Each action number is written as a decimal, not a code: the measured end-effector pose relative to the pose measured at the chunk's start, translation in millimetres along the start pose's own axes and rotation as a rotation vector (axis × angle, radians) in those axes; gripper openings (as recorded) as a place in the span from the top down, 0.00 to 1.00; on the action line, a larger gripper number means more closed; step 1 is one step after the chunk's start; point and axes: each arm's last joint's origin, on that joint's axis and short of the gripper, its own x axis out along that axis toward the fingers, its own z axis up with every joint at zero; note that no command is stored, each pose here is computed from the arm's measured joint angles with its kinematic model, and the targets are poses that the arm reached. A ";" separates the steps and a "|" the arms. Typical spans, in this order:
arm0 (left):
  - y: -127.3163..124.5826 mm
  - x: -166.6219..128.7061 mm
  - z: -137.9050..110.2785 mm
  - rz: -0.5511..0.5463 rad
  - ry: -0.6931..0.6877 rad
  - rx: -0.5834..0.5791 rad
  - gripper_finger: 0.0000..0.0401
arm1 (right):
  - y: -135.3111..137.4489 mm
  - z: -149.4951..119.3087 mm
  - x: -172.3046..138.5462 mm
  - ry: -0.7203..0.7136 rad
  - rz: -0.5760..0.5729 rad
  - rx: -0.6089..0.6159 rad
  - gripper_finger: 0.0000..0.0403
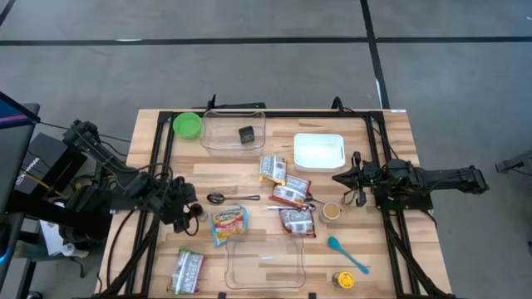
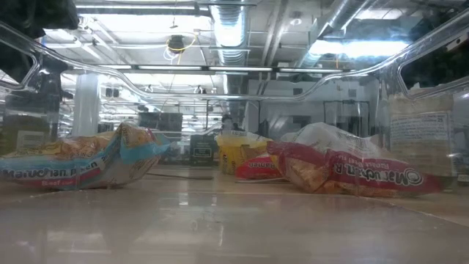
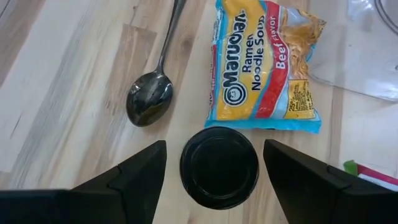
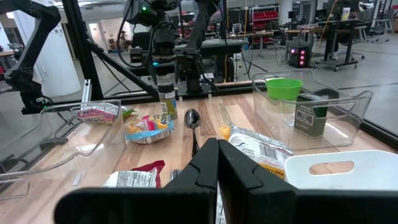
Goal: Pick & Place Food Item
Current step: Put the green seasoning bottle into the top transparent bin
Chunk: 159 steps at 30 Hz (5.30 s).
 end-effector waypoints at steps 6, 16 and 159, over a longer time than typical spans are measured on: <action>-6.2 3.8 -2.7 0.006 0.008 0.033 0.34 | 0.0 -0.1 0.0 0.000 0.000 0.000 1.00; -13.9 22.1 -6.8 0.104 0.060 0.088 0.34 | 0.0 -0.1 0.0 0.000 0.000 0.000 1.00; -9.1 37.9 -19.1 0.133 0.059 0.063 0.48 | 0.0 0.0 0.0 0.000 0.000 0.000 1.00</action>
